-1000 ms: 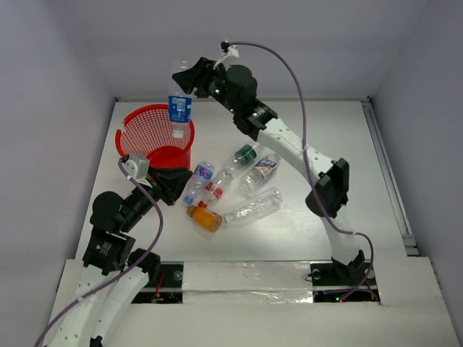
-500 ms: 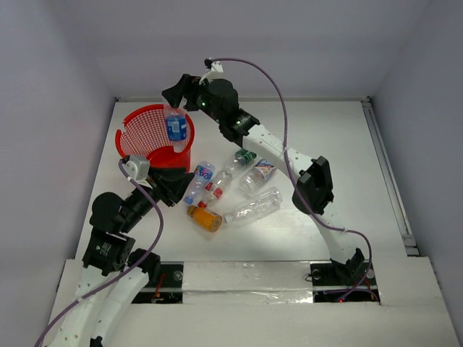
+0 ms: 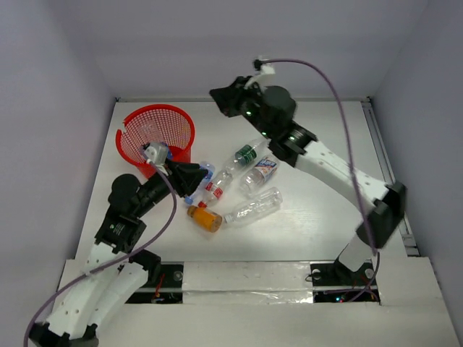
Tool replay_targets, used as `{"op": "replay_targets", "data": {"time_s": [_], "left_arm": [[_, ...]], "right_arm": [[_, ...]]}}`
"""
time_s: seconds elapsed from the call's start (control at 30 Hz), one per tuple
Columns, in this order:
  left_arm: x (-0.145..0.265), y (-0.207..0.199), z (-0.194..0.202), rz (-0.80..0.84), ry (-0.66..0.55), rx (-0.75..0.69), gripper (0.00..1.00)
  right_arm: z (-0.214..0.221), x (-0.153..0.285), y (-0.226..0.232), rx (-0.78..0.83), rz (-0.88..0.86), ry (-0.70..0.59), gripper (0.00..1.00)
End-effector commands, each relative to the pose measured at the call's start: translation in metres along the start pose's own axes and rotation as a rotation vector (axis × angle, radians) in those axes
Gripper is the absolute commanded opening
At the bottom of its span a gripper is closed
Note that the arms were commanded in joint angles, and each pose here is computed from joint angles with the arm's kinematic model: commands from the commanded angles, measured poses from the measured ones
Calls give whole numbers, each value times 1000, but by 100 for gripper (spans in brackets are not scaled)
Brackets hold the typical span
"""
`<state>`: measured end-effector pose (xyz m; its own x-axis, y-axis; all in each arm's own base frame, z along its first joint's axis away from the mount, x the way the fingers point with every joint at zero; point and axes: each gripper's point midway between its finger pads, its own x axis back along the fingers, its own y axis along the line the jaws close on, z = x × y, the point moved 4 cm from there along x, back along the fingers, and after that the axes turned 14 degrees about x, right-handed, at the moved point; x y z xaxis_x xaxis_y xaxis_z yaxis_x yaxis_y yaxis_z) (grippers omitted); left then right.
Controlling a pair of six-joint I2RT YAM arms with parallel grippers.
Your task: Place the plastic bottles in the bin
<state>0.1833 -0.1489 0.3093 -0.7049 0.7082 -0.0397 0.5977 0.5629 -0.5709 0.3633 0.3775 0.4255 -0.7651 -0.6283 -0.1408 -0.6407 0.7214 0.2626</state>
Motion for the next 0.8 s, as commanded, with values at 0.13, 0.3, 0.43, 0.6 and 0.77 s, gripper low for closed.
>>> {"op": "replay_targets", "data": {"time_s": [0.13,0.3,0.43,0.6,0.77], "left_arm": [[-48,-24,21,-36,68,63,36],[-100,-43,80,-119,222,-64,37],[-136,-60,110,-87,336,-183,50],[-160,-36,159,-131,475,-254,65],[-168,-20,188,-162,548,-269,74]], "right_arm": [[-36,123,-79,26,227,-125,17],[-34,200,-104,27,357,-147,19],[-23,251,-126,-3,513,-193,18],[6,288,-138,-15,596,-136,34],[15,305,-135,-36,565,-141,61]]}}
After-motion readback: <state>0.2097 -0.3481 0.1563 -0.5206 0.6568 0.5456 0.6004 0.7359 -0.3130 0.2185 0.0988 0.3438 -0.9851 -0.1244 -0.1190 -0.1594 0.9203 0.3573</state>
